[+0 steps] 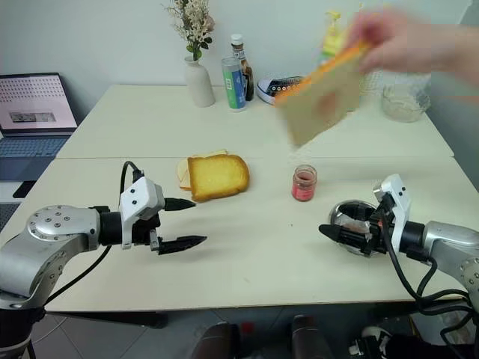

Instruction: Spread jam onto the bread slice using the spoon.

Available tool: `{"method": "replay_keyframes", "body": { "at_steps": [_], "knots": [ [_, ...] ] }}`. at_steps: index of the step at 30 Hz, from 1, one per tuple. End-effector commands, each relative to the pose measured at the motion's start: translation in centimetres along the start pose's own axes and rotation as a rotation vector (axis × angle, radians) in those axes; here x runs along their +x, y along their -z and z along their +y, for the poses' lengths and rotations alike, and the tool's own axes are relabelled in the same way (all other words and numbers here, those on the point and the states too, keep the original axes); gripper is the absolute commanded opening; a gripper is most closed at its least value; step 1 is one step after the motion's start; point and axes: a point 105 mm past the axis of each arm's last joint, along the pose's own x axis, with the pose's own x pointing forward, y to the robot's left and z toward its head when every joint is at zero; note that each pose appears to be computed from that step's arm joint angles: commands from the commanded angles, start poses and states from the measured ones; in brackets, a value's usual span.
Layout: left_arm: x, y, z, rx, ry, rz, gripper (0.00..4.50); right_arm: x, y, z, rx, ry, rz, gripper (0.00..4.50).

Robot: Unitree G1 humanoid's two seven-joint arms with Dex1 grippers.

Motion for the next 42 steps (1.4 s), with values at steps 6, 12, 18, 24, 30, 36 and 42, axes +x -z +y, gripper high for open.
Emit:
{"method": "replay_keyframes", "body": {
  "at_steps": [6,12,18,24,30,36,42],
  "knots": [
    [0.3,-1.2,0.5,0.034,-0.026,-0.042,4.5,0.0,-1.0,1.0,-0.063,-0.026,-0.018,4.42],
    [-0.3,-0.6,1.9,-0.181,-0.17,-0.163,4.5,2.2,-1.6,3.5,-0.185,-0.156,0.018,4.42],
    [-0.6,3.2,5.8,-0.453,-0.579,-0.271,4.5,6.6,-3.8,6.9,-0.245,-0.28,-0.089,4.42],
    [3.0,4.6,5.5,-0.677,-0.643,-0.36,4.5,9.1,-4.1,7.3,-0.262,-0.304,-0.105,4.42],
    [5.5,6.0,6.2,-0.769,-0.651,-0.36,4.5,9.7,-4.2,6.8,-0.285,-0.283,-0.108,4.42],
    [7.4,5.7,7.1,-0.777,-0.606,-0.367,4.5,9.6,-4.5,6.7,-0.292,-0.262,-0.117,4.42],
    [8.7,5.1,7.9,-0.769,-0.583,-0.374,4.32,9.4,-4.8,6.2,-0.289,-0.22,-0.129,4.48]
  ]
}}
